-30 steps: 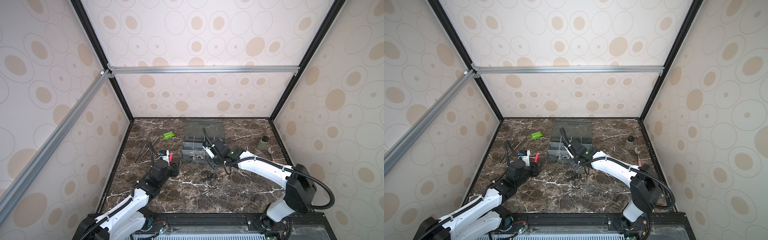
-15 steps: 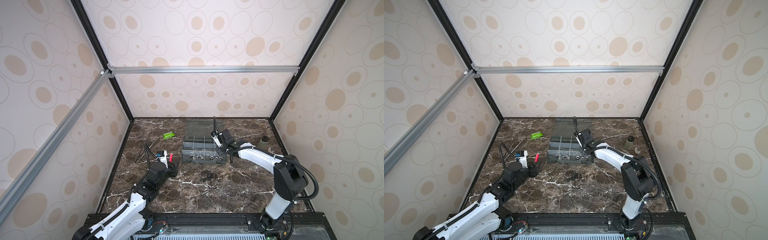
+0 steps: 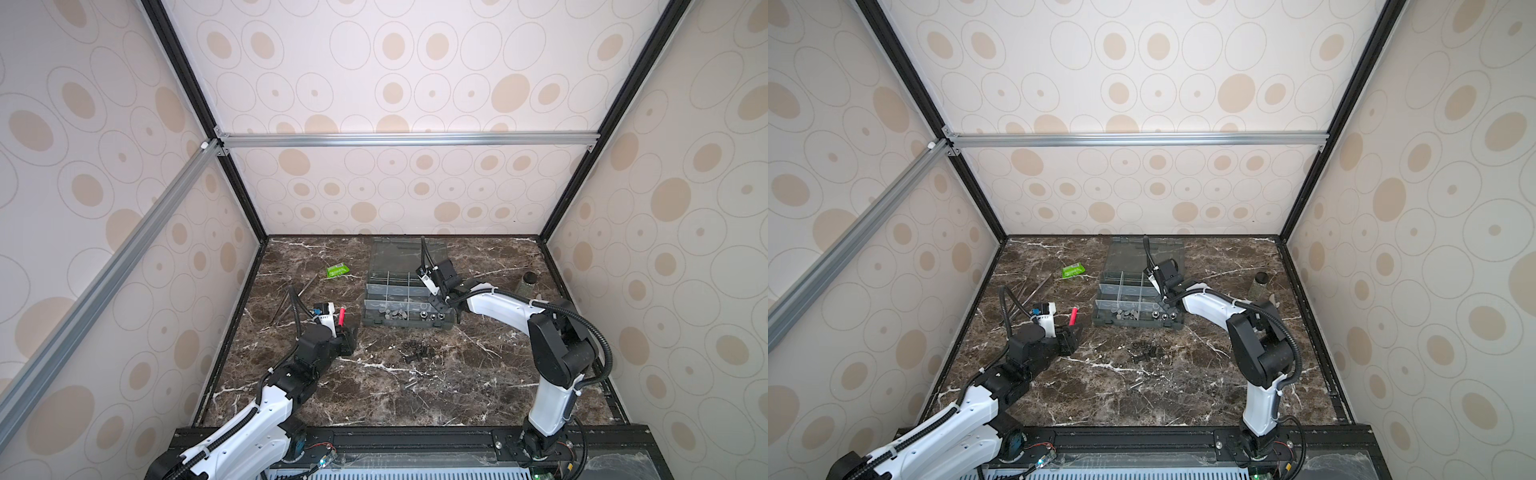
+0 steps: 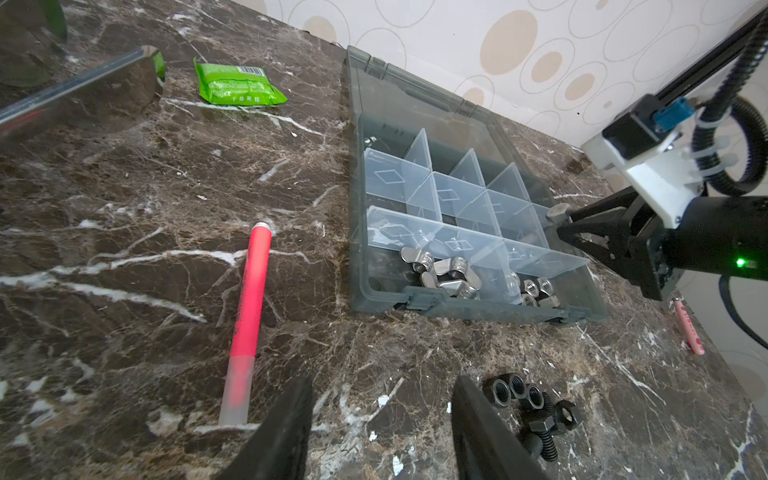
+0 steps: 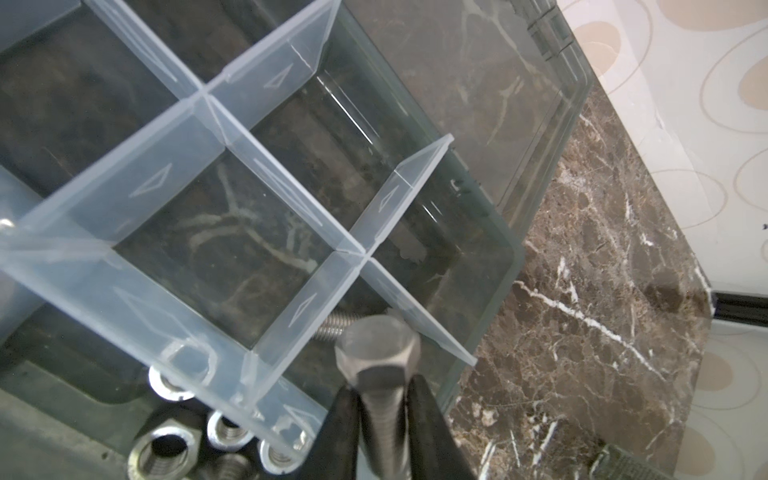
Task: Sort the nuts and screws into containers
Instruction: 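Carry the bolt with the right gripper into the bolt compartment and release, then raise the open right gripper out of the box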
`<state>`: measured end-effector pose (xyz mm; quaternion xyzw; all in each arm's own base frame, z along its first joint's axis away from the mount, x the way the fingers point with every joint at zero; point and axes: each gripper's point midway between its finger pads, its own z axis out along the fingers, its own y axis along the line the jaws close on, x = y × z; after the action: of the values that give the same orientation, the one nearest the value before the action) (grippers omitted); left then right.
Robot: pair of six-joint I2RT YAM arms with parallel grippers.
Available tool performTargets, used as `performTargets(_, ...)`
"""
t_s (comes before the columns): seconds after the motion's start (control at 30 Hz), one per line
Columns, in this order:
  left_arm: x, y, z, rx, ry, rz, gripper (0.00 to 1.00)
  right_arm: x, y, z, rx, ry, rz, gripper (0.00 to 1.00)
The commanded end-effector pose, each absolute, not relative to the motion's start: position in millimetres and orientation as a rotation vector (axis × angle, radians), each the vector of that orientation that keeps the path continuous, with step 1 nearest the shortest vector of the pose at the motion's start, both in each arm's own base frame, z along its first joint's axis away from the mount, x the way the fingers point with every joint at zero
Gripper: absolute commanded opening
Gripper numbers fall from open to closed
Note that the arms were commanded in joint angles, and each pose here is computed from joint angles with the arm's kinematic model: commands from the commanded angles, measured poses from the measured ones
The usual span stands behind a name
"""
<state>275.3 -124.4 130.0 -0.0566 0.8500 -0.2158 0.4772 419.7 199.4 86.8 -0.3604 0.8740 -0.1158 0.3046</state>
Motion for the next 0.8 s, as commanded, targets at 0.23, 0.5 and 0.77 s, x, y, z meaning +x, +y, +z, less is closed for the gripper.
performTargets(0.23,279,-124,140,-0.144,2.052,-0.535,0.54,424,195,105,-0.906,2.288,-0.295,0.37)
performTargets(0.5,278,-127,141,-0.124,2.053,-0.547,0.54,413,194,129,-0.783,2.283,-0.196,0.38)
performTargets(0.77,279,-135,149,-0.036,2.050,-0.549,0.53,389,180,154,-0.560,2.312,-0.096,0.39)
